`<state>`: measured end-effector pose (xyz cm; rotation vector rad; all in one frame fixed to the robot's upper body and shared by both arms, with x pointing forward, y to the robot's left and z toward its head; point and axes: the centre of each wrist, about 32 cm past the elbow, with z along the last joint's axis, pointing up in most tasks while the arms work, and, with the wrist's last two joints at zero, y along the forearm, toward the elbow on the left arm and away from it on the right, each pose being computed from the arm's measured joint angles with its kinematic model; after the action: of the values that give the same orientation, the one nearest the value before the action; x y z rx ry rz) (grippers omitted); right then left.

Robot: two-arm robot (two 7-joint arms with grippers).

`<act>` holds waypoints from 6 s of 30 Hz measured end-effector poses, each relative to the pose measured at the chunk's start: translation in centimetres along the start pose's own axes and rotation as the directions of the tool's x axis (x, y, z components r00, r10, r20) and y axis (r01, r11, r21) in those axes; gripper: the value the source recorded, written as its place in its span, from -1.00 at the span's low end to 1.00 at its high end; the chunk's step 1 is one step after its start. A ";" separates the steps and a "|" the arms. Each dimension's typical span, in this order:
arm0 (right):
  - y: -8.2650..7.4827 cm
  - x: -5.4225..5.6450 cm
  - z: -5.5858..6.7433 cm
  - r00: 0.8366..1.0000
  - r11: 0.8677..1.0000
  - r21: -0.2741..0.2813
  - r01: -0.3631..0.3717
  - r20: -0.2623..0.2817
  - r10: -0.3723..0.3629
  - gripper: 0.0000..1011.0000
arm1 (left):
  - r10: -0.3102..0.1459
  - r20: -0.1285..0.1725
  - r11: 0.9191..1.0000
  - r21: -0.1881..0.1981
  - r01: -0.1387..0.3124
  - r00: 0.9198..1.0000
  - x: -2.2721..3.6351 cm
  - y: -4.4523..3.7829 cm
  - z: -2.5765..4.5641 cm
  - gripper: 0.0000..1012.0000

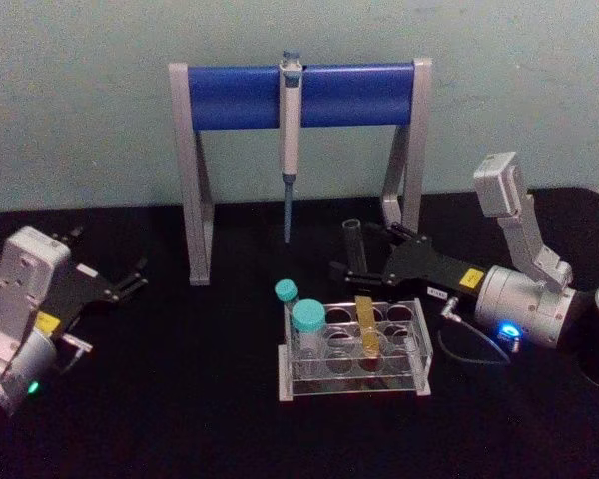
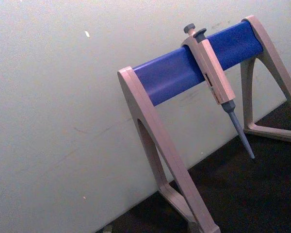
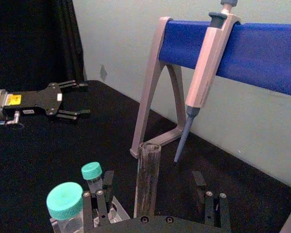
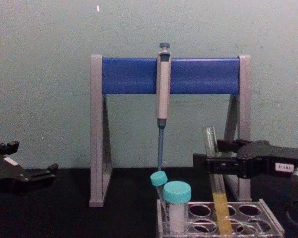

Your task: Pick up the test tube from the test tube rack, shake it, then place it back into the test tube rack.

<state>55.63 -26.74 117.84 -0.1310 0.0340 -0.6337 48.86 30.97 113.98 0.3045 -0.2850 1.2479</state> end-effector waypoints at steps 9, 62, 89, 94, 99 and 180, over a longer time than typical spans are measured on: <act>0.0 0.2 -0.1 1.000 1.000 -0.009 -0.004 -0.004 0.004 0.98 | 0.000 0.000 1.000 0.000 0.000 1.000 0.00 0.00 0.00 0.98; 0.0 0.2 -0.1 1.000 1.000 -0.003 -0.010 0.000 0.010 -0.47 | 0.000 0.000 1.000 0.000 0.000 1.000 0.00 0.00 0.00 0.98; -0.2 0.2 0.0 1.000 1.000 0.002 -0.014 0.011 0.014 -0.54 | 0.000 0.000 1.000 0.000 0.000 1.000 0.00 0.00 0.00 0.98; -0.6 0.2 0.1 1.000 0.999 0.031 -0.027 0.013 0.027 -0.54 | 0.000 0.000 1.000 0.000 0.000 1.000 0.00 0.00 0.00 0.98; -1.1 0.1 0.5 0.999 0.997 0.066 -0.034 0.009 0.034 -0.54 | 0.000 0.000 1.000 0.000 0.000 1.000 0.00 0.00 0.00 0.98; -6.3 0.1 3.1 0.985 0.973 0.211 0.093 0.125 -0.122 -0.54 | 0.000 0.000 1.000 0.000 0.000 1.000 0.00 0.00 0.00 0.98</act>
<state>52.22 -31.52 121.73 0.0235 -0.1718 -0.7315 48.86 30.97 113.98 0.3045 -0.2851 1.2480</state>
